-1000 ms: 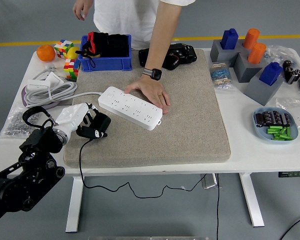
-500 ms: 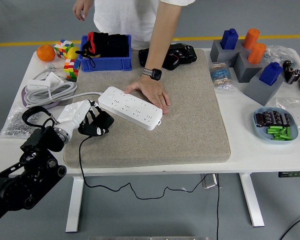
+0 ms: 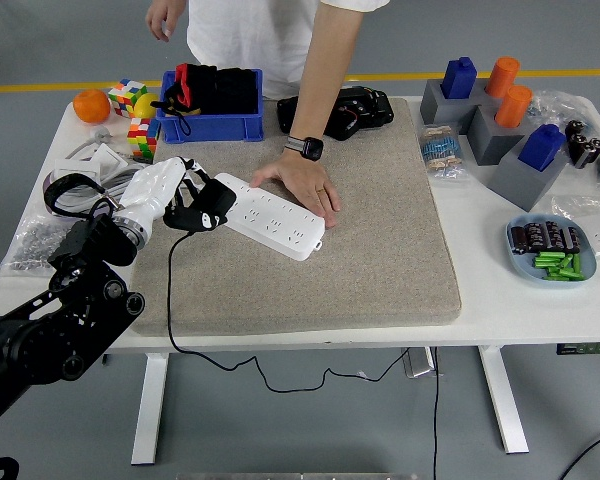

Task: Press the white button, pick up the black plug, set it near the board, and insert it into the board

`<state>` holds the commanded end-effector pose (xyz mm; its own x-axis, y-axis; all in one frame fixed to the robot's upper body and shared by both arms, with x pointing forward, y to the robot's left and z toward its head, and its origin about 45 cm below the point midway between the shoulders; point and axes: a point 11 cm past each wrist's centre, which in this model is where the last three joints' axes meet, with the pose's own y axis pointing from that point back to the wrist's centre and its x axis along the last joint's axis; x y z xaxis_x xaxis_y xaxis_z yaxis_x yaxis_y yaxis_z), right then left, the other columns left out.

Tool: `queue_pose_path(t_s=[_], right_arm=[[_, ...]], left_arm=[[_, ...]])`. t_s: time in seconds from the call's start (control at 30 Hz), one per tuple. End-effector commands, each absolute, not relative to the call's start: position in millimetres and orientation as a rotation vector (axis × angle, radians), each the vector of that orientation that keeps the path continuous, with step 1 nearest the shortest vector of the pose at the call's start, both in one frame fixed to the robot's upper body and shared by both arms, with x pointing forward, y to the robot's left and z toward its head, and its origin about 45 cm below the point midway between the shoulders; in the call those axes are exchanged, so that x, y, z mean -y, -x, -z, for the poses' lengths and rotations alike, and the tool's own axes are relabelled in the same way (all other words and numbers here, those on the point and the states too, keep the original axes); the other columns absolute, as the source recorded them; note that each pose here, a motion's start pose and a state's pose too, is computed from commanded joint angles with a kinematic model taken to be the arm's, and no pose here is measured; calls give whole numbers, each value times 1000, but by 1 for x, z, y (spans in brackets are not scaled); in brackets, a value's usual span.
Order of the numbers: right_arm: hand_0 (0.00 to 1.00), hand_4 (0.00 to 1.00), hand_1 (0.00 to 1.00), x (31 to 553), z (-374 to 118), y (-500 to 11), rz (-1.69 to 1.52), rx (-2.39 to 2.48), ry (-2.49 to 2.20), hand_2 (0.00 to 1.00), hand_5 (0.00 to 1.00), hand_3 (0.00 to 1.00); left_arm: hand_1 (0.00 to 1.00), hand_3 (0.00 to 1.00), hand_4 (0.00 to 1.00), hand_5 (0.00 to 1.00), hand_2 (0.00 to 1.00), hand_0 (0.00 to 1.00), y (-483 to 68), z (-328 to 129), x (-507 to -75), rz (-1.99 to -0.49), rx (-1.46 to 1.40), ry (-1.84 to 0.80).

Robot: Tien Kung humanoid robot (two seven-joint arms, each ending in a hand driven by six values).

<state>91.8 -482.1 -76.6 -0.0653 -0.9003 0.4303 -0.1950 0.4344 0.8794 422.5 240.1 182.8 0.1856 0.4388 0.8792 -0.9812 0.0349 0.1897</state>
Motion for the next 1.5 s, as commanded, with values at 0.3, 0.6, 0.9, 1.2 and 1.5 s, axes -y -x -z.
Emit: queue_pose_path(t_s=[0.3, 0.6, 0.9, 1.2, 1.5], right_arm=[[822, 756, 655, 483, 76, -92, 772, 1543, -999, 655, 494, 633], [823, 754, 655, 483, 77, -90, 771, 1534, -999, 655, 493, 632], [823, 754, 654, 484, 76, -89, 771, 1534, -996, 655, 493, 631], [823, 754, 654, 484, 77, -88, 773, 1535, -994, 654, 493, 631], [822, 753, 654, 483, 77, -89, 773, 1535, -997, 655, 491, 630]], left_arm=[[260, 591, 565, 2, 309, 195, -432, -176, -230, -1244, 701, -1016], [255, 591, 573, 2, 311, 189, -438, -169, -223, -1243, 699, -1061], [253, 592, 576, 2, 312, 185, -445, -168, -222, -1251, 729, -1113], [250, 591, 586, 2, 310, 173, -445, -158, -222, -1243, 729, -1153], [249, 592, 589, 2, 309, 171, -446, -157, -216, -1229, 742, -1157]])
